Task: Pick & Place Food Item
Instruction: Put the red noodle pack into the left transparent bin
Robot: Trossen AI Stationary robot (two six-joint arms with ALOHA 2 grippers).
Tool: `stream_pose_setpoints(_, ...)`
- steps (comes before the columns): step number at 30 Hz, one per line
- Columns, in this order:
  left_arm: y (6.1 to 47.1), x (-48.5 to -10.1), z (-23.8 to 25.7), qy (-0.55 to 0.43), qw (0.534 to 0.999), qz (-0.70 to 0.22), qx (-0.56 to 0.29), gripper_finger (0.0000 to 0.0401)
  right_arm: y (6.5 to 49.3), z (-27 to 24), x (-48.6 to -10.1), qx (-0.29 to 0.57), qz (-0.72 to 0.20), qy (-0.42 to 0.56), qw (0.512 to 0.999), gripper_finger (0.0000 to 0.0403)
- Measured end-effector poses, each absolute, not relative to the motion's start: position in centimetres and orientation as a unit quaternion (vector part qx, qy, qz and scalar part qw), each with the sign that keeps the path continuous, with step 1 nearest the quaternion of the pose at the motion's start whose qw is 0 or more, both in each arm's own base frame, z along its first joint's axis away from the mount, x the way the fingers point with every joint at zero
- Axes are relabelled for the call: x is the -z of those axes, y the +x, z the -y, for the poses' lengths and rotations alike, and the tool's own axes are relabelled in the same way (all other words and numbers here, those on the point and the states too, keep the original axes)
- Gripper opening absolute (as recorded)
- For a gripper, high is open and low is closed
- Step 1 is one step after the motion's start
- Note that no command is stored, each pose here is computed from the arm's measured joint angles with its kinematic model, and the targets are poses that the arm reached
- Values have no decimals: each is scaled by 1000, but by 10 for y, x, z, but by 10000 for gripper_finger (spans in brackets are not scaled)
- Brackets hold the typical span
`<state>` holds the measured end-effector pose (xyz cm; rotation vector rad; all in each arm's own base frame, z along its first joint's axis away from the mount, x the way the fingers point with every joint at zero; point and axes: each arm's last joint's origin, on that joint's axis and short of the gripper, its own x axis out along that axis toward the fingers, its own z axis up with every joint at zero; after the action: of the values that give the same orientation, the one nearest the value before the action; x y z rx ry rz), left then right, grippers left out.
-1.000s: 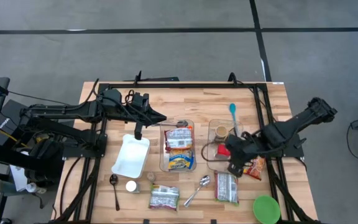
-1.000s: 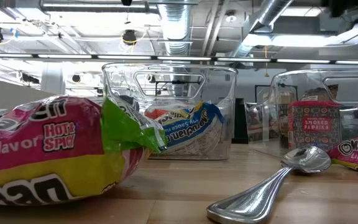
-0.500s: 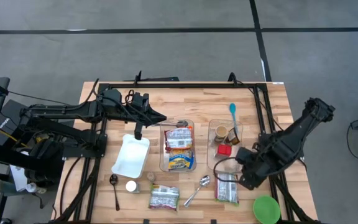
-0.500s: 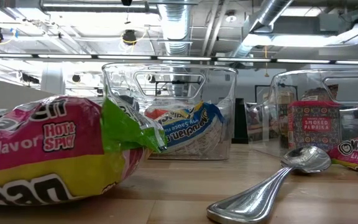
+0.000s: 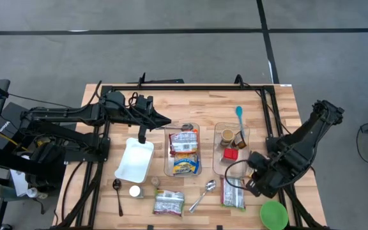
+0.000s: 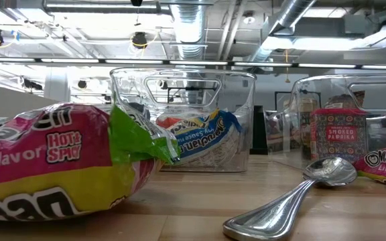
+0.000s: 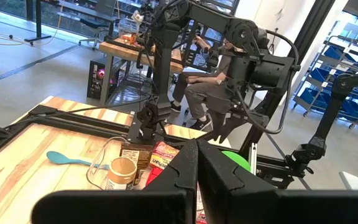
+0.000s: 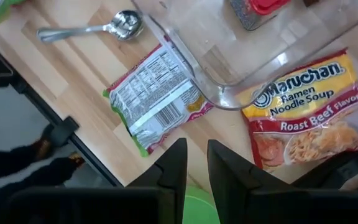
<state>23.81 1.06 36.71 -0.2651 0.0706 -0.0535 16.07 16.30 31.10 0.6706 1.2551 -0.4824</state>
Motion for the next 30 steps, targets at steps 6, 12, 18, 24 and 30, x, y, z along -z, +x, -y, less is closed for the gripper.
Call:
stream_pose_setpoints(6,238,-367,-11,-132,990,-35,27,0,159,-160,-311,254,-560,319,721,58)
stream_pose_setpoints(12,238,-367,-11,-132,990,-35,27,0,156,-157,-310,292,-554,336,704,58)
stream_pose_setpoints(18,238,-367,-11,-132,990,-35,27,0,156,-157,-310,309,-545,357,693,58)
stream_pose_setpoints(24,238,-367,-11,-132,990,-35,27,0,156,-157,-310,308,-545,357,693,58)
stream_pose_setpoints(30,238,-367,-11,-132,990,-35,27,0,156,-158,-310,306,-546,355,694,58)
